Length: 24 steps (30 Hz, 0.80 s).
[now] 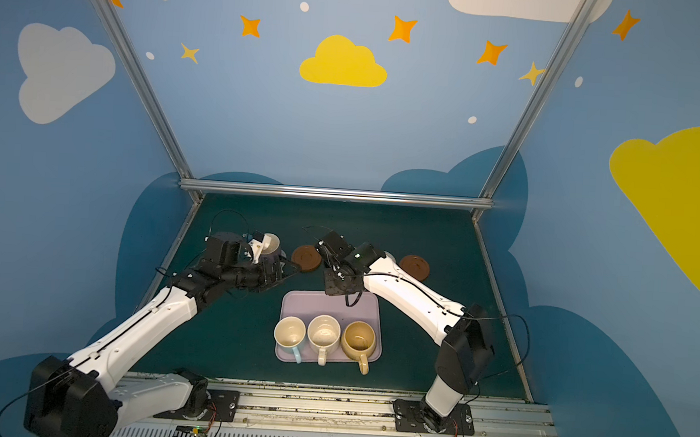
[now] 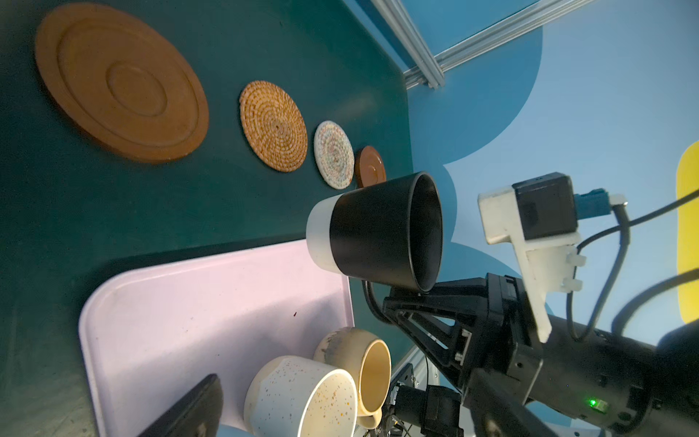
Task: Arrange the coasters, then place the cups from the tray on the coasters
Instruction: 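Lift the black mug off the tray with the right gripper, then carry the black mug over the brown wooden coaster with the right gripper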
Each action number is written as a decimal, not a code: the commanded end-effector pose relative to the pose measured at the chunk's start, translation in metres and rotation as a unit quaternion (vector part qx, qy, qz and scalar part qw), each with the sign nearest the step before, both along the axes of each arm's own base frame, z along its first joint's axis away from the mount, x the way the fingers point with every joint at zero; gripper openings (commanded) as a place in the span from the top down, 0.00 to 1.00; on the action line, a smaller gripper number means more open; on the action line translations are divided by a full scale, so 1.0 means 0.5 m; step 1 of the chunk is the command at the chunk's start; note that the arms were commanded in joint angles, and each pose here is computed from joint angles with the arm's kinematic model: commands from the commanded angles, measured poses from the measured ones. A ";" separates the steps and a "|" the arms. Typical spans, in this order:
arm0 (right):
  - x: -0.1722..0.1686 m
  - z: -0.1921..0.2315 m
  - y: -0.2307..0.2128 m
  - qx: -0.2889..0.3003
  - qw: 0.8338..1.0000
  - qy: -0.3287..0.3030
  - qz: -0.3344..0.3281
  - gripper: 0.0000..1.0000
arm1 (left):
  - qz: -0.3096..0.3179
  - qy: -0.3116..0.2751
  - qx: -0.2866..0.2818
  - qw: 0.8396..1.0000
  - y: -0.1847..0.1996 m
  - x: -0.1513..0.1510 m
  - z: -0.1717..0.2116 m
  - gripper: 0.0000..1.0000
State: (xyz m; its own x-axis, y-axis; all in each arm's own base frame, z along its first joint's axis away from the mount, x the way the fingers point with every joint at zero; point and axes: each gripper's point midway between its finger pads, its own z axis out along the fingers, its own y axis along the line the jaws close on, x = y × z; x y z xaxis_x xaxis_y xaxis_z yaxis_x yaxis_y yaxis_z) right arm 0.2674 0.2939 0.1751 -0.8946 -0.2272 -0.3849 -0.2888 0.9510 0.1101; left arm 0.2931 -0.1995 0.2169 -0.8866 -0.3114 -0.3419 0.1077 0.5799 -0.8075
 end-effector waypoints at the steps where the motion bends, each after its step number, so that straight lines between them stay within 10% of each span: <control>1: 0.027 0.040 0.034 0.018 1.000 -0.022 0.008 1.00 | 0.012 -0.018 -0.009 1.000 0.012 0.021 0.037 0.01; 24: 0.154 0.058 0.188 0.058 0.996 -0.060 0.022 1.00 | 0.118 -0.010 0.006 0.993 0.105 0.112 0.056 0.00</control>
